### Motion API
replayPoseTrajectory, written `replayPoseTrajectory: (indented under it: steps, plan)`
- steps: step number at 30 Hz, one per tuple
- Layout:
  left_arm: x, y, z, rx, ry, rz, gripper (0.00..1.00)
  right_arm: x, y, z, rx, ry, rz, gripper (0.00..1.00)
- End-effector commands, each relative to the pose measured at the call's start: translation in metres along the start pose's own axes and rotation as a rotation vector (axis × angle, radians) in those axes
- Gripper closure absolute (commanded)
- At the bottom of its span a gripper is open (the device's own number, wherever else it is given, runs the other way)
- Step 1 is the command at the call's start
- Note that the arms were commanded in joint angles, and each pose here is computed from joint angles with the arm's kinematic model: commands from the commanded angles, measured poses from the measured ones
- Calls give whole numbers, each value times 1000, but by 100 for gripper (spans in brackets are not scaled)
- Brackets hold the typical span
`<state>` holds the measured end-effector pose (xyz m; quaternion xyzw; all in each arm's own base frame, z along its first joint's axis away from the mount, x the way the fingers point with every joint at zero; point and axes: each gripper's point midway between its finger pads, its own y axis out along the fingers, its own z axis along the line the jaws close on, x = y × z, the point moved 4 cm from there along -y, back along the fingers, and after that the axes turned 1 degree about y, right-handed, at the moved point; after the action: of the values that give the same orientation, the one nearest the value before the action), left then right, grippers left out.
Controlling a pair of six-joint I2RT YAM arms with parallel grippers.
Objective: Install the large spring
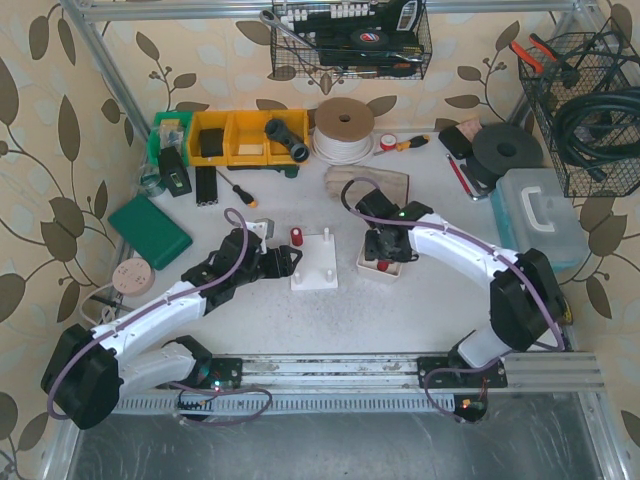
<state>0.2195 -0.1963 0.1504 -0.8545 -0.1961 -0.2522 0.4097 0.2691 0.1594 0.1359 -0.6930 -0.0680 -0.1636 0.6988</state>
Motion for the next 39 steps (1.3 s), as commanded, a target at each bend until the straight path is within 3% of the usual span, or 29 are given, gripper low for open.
replayPoseTrajectory:
  steps: [1,11,25,30,34,39]
  plan:
    - [4,-4,-5,-15,1,-38,24,7,11,-6,-38,-6,13,41]
    - [5,-2,-3,-2,-3,-36,24,5,35,0,-34,-4,65,40]
    - [5,-2,-2,5,-5,-41,24,-5,51,-9,-94,11,87,52]
    - [5,-2,-2,4,-5,-41,24,-6,52,-10,-97,10,90,65]
    - [5,-2,-3,3,-5,-41,24,-7,52,-11,-101,10,90,68]
    - [5,-3,-3,1,-5,-36,24,-3,36,-10,-70,9,67,94]
